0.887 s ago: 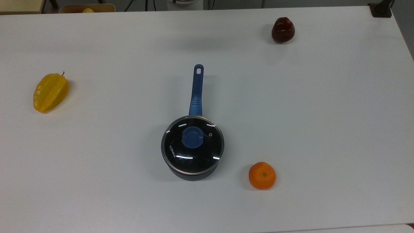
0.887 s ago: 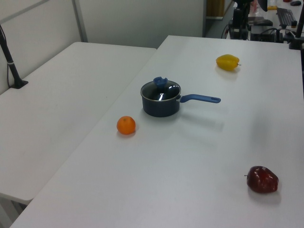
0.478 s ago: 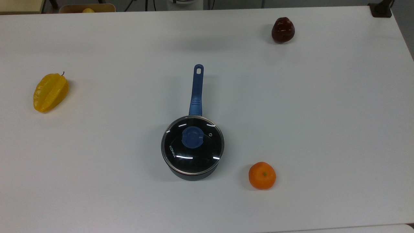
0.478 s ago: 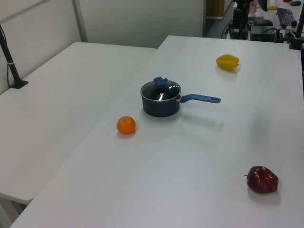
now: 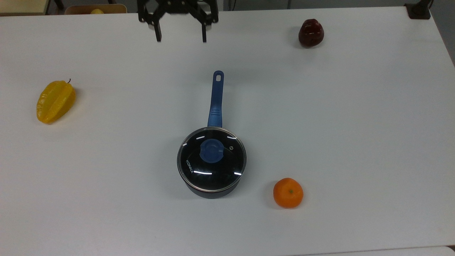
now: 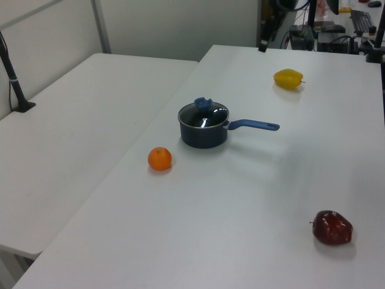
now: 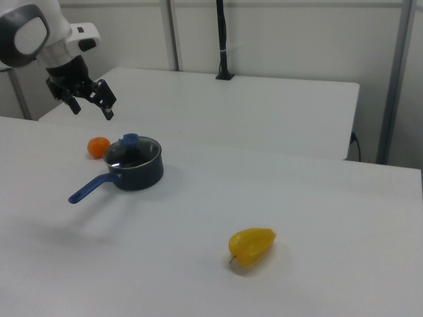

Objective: Open lid
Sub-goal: 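Move the open gripper down over the blue knob of the glass lid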

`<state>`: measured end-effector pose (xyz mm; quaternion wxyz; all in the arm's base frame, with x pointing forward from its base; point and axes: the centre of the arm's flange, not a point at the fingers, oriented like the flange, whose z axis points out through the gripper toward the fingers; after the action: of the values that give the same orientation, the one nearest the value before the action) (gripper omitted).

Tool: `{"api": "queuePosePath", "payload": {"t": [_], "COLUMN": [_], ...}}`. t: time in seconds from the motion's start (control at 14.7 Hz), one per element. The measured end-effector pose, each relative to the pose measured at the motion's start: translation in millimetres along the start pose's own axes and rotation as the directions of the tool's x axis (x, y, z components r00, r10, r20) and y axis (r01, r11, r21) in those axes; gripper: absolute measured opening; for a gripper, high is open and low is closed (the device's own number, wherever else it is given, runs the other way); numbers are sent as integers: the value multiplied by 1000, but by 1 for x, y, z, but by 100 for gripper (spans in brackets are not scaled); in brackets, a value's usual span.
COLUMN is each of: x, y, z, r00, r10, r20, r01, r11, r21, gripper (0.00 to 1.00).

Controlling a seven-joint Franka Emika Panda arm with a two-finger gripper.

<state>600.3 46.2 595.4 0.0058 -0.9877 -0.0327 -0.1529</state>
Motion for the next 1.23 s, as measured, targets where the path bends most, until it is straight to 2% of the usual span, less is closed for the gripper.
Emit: {"api": "queuePosePath", "payload": {"t": [0.2,0.48,0.82,1.23], "x": [20,24,25,27], "y": [-21,-38,-42,-43], "z": [46,110,173,203], "r00": [989,950,921,925], "r10": [-20,-36,-5,14], "r20": [-147,-310,-390,-379], "r01": [23,46,22,4], "r11": [1000,999,999,999], "r21": [13,26,40,46], "gripper": [100,100,100,99]}}
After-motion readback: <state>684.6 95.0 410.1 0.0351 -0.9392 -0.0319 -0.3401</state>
